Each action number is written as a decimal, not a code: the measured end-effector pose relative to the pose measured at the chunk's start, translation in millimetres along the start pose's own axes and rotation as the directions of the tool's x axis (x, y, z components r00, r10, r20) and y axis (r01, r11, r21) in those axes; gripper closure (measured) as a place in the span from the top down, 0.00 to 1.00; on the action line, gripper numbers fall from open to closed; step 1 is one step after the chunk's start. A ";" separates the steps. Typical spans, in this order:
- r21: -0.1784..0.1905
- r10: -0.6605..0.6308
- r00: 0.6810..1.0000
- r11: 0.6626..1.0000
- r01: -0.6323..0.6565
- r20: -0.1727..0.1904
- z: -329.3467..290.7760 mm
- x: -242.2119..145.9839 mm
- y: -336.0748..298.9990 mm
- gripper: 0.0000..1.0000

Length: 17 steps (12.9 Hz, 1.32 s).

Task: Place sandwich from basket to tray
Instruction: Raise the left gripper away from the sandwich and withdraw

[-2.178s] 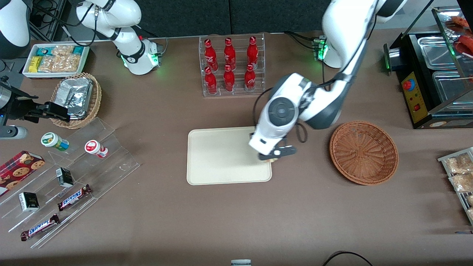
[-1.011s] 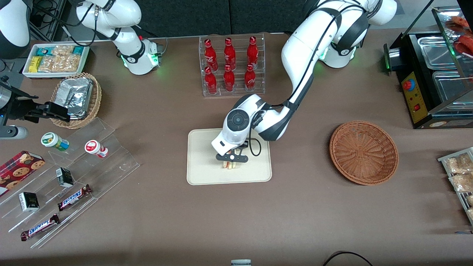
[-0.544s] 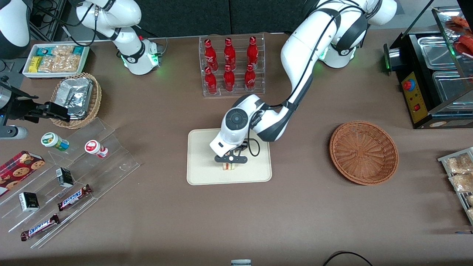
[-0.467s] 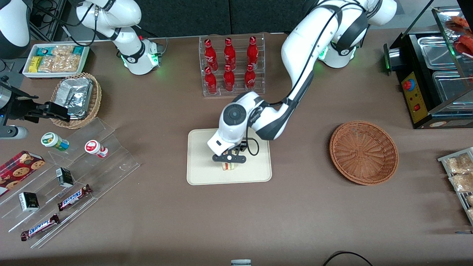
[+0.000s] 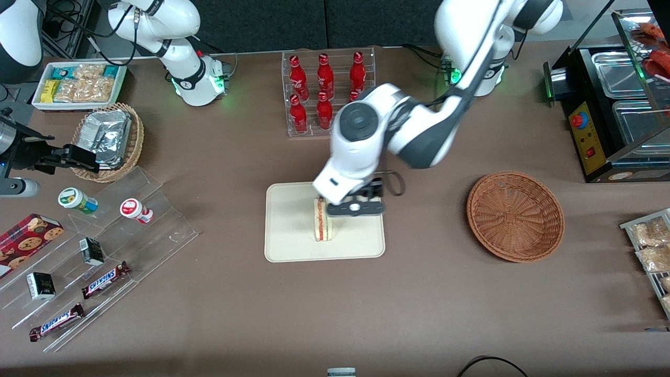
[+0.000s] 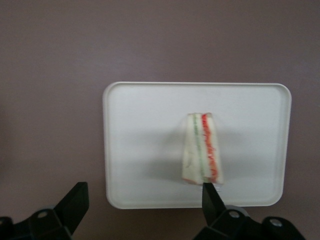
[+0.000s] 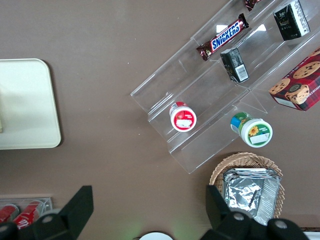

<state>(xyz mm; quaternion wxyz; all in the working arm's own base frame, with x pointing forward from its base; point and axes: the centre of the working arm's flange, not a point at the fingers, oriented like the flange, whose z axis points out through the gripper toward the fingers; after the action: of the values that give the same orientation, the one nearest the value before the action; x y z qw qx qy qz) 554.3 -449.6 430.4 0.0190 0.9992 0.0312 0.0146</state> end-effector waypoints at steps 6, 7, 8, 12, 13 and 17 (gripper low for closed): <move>0.057 0.023 0.999 0.998 -0.026 0.049 -11.2 29.2 -205.9 1.00; 0.050 0.031 0.998 0.998 -0.034 0.058 -12.3 35.0 -242.9 1.00; 0.032 0.040 0.997 0.999 -0.042 0.064 -18.0 38.8 -280.5 1.00; 0.017 0.056 0.994 0.998 -0.058 0.092 -75.9 21.7 -396.2 1.00; 0.021 0.054 0.995 0.998 -0.056 0.087 -98.0 12.5 -407.0 1.00; 0.033 0.069 0.996 0.997 -0.071 0.055 -189.6 -16.3 -422.2 1.00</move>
<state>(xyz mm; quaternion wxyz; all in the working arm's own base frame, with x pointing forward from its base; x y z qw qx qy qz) 506.2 -22.5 602.9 0.0020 0.9999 -0.0043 -0.0122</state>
